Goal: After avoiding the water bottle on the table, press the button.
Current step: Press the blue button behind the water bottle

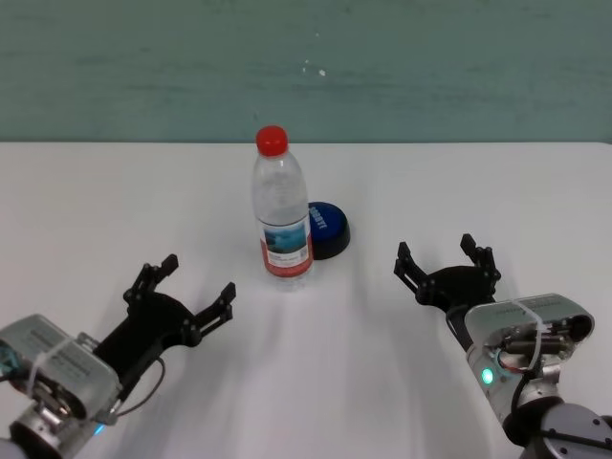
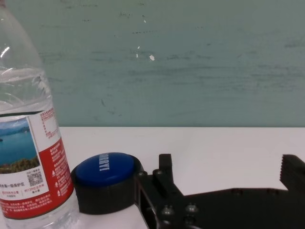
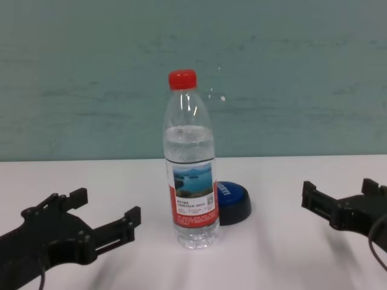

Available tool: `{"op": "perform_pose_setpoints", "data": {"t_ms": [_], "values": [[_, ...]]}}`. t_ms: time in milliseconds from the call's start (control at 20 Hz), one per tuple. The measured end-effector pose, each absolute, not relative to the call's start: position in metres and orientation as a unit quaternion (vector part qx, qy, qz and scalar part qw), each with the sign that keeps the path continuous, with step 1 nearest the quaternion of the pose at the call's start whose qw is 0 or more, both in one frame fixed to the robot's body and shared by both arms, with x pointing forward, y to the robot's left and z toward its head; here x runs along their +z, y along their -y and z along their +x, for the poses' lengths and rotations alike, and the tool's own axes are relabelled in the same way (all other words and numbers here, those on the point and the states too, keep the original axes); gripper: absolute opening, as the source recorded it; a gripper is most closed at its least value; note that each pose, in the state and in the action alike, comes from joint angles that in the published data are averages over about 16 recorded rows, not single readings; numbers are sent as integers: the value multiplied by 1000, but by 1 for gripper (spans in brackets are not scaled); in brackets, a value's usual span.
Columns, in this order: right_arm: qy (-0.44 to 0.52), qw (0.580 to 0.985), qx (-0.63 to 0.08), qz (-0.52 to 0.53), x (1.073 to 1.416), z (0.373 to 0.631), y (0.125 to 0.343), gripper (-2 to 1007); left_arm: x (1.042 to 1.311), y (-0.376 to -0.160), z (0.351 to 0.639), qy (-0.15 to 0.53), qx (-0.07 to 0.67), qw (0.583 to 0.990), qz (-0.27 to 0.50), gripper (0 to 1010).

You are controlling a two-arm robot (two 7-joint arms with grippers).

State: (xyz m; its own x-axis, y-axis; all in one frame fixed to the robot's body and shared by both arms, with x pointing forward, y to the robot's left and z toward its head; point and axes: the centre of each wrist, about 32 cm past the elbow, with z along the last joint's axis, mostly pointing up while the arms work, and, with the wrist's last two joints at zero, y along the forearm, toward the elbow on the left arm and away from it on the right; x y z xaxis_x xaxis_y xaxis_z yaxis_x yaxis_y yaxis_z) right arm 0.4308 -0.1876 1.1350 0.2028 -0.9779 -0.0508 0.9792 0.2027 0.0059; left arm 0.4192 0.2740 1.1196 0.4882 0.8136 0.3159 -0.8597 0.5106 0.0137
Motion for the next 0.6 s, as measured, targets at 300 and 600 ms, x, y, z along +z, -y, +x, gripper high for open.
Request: {"op": "perform_pose_setpoints", "data": {"t_ms": [300,600], "values": [[-18,775,-631,18,1135,431,188,1004,1120,-276,420,137,488,857,89,1000],[-18,775,-631,18,1135,431,188,1004,1122,-276,420,139,487,858,91,1000]]}}
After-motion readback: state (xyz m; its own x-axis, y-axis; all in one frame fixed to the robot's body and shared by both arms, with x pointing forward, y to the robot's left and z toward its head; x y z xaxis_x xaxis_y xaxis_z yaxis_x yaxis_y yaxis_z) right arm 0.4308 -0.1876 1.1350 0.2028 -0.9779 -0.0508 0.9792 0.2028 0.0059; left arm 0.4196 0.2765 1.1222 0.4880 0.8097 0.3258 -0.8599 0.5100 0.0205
